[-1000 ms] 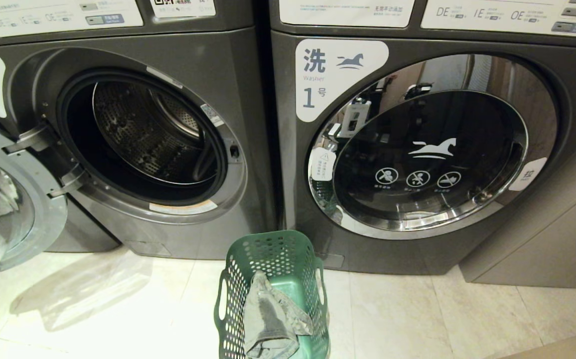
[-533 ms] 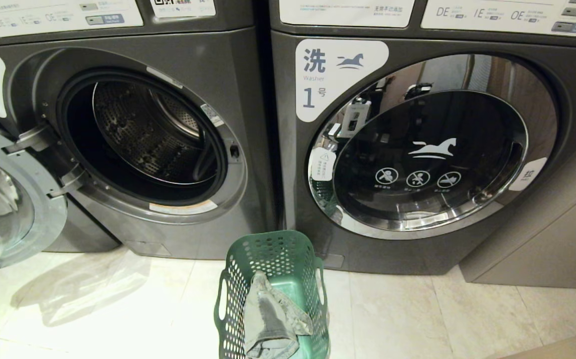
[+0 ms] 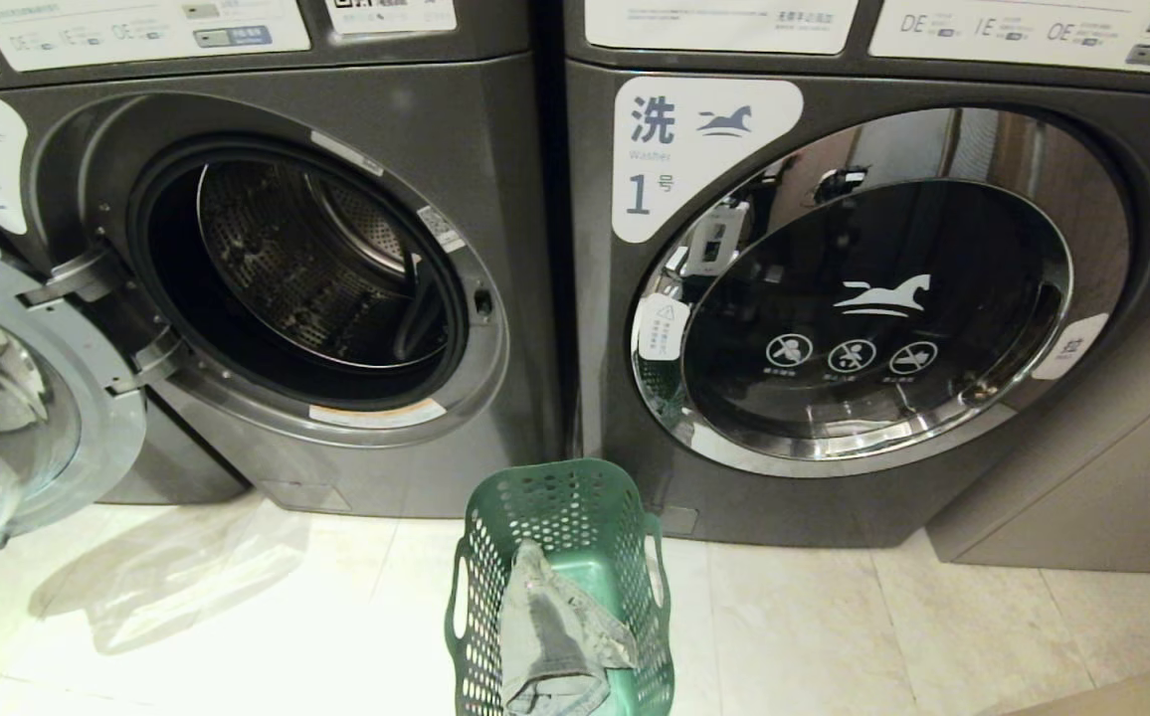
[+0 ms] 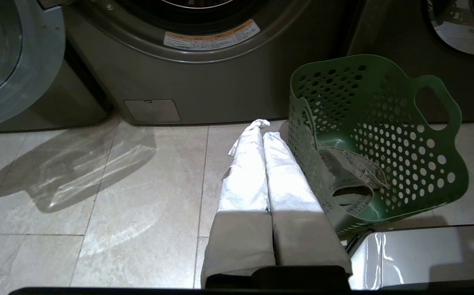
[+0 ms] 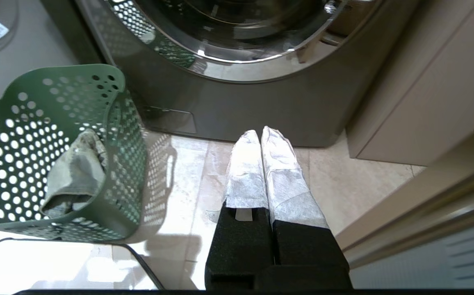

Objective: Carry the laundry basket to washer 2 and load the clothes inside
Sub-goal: Place the clothes into the washing machine

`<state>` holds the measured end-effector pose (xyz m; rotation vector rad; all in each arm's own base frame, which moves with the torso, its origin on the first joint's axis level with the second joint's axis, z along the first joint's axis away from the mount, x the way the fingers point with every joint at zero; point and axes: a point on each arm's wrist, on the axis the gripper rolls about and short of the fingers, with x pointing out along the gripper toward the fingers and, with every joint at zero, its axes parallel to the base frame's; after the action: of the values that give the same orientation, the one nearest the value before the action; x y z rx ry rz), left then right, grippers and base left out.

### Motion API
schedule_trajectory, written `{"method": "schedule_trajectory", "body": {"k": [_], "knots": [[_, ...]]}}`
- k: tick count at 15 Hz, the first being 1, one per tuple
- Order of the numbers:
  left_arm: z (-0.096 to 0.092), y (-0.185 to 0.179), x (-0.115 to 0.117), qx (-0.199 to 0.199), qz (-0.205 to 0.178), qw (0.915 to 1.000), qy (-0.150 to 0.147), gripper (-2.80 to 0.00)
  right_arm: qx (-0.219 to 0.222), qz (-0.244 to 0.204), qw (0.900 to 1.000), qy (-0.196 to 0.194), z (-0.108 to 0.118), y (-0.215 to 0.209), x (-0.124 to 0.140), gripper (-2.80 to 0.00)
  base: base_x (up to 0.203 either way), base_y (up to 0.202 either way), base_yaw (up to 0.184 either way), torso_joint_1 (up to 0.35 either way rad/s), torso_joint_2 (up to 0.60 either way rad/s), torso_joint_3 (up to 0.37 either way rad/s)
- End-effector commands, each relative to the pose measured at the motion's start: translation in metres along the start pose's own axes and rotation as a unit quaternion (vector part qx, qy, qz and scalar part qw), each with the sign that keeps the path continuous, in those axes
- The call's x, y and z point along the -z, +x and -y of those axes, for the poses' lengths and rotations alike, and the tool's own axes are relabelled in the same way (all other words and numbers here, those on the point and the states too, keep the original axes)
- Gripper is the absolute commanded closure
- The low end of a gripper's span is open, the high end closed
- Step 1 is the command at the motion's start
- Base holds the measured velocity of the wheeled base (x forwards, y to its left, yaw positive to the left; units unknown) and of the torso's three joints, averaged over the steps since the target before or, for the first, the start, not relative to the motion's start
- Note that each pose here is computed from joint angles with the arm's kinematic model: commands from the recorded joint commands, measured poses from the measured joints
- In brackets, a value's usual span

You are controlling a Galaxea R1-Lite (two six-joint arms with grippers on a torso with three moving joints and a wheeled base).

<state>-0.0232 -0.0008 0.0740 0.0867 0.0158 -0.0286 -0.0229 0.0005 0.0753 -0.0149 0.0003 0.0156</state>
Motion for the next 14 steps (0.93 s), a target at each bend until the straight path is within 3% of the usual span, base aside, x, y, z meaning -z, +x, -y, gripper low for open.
{"method": "schedule_trajectory", "body": {"k": [1,14], "knots": [[0.0,0.0001,0.0002,-0.001,0.0,1.0,0.0,0.0,-0.001,0.0,1.0,0.0,0.0,-0.0001,0.0,0.0,0.0,0.199,-0.001,0.006,0.0,0.001],[0.0,0.0001,0.0002,-0.002,0.0,1.0,0.0,0.0,-0.001,0.0,1.0,0.0,0.0,-0.0001,0.0,0.0,0.0,0.192,-0.002,0.002,0.0,0.002]]}}
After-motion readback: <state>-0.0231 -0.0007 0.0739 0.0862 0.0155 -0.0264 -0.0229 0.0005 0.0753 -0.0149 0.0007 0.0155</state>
